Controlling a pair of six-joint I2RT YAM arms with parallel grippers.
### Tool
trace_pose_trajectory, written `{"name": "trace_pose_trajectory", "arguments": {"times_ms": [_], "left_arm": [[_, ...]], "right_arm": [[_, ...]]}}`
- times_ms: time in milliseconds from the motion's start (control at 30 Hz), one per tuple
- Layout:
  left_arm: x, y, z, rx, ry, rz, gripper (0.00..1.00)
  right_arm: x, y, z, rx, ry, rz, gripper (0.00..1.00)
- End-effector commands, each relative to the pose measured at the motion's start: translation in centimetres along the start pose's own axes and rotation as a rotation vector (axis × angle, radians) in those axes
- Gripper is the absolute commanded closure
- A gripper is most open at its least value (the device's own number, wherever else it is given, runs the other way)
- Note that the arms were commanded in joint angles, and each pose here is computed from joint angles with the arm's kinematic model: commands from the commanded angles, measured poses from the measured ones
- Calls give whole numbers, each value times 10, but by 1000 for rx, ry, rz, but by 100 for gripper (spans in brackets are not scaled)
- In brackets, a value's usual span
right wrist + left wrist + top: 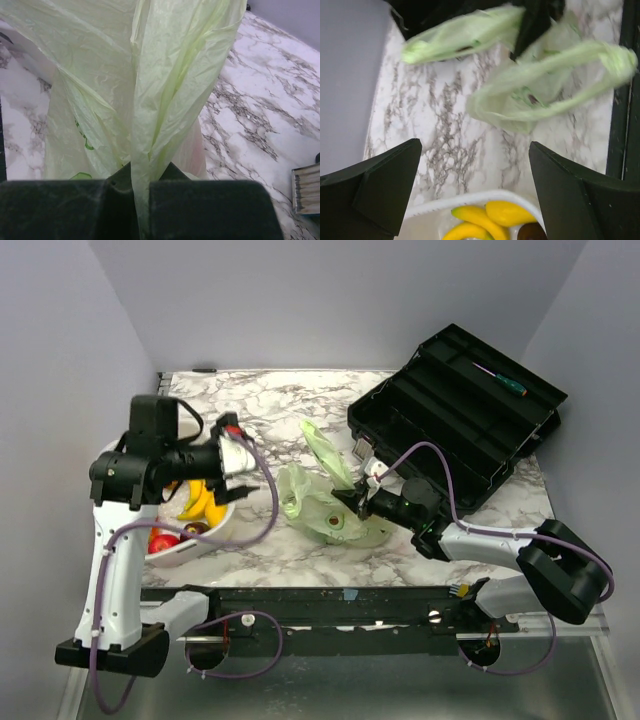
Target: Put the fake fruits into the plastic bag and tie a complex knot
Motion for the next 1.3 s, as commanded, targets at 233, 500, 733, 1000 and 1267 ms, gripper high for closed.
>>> {"name": "trace_pose_trajectory", "arguments": {"times_ms": [233,500,733,1000,1267], "left_arm": [[-40,-37,-53,-643,-335,92,9],[-80,-38,-78,-844,-534,-25,14],[-102,-36,-92,-799,-662,-90,53],[-131,-10,-83,-177,-562,-107,100],[-161,-36,-60,371,-424,28,100]], "right_arm": [[0,3,12,86,158,-1,99],[0,2,14,127,196,10,99],[-1,-1,14,137,204,17,99],[-7,6,2,137,114,24,99],[0,27,-2,171,83,-10,94]]}}
Point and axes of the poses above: each gripper's point midway between its finger pads, its own x axis back along the fingers, its own z axis along the line the jaws close on, y = z × x, the point moved 6 cm from there along x, back along the fingers
